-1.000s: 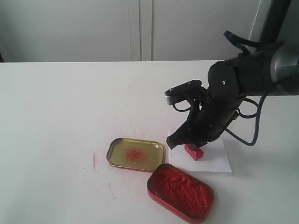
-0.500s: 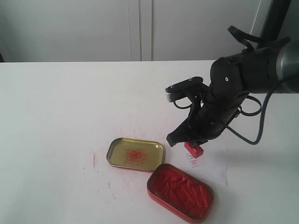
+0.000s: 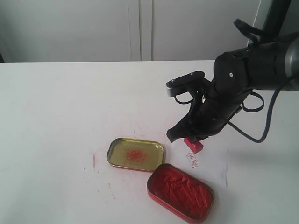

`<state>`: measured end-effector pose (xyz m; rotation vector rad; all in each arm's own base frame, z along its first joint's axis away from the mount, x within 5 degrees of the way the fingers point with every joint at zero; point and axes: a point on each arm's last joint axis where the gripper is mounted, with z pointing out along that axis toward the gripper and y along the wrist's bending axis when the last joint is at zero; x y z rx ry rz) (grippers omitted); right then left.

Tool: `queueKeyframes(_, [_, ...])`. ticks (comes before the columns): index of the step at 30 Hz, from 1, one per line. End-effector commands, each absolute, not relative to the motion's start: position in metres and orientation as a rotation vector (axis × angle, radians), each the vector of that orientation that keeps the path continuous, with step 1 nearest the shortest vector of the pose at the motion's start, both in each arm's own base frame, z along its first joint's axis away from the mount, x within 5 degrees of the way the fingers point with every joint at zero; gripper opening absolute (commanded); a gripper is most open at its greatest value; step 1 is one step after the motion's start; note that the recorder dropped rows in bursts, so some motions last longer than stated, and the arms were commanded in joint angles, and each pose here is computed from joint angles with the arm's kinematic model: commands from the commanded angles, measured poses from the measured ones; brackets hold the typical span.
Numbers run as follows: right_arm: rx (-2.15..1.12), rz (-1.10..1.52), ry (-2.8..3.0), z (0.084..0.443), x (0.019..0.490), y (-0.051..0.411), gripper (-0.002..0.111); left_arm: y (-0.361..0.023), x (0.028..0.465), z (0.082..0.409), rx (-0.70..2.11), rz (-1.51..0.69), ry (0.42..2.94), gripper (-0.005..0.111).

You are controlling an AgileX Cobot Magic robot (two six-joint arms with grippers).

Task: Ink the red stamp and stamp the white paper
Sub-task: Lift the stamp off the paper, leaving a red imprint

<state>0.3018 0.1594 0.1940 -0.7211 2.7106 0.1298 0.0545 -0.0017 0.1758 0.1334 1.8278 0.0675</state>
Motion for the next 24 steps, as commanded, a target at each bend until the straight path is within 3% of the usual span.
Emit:
queueKeyframes(1, [-0.705,0.155,2.692,0.201,0.301,0.159,0.0,-0.002,0.054,0.175,0.13,0.066,1.828,0.0])
queueKeyframes(17, [-0.619,0.34,2.636,0.223,0.311,0.172,0.0,-0.002,0.054,0.175,0.13,0.066,1.828,0.0])
queueKeyframes(24, [-0.423,0.708,2.58,0.228,0.337,0.157,0.0,-0.002,0.054,0.175,0.13,0.066,1.828,0.0])
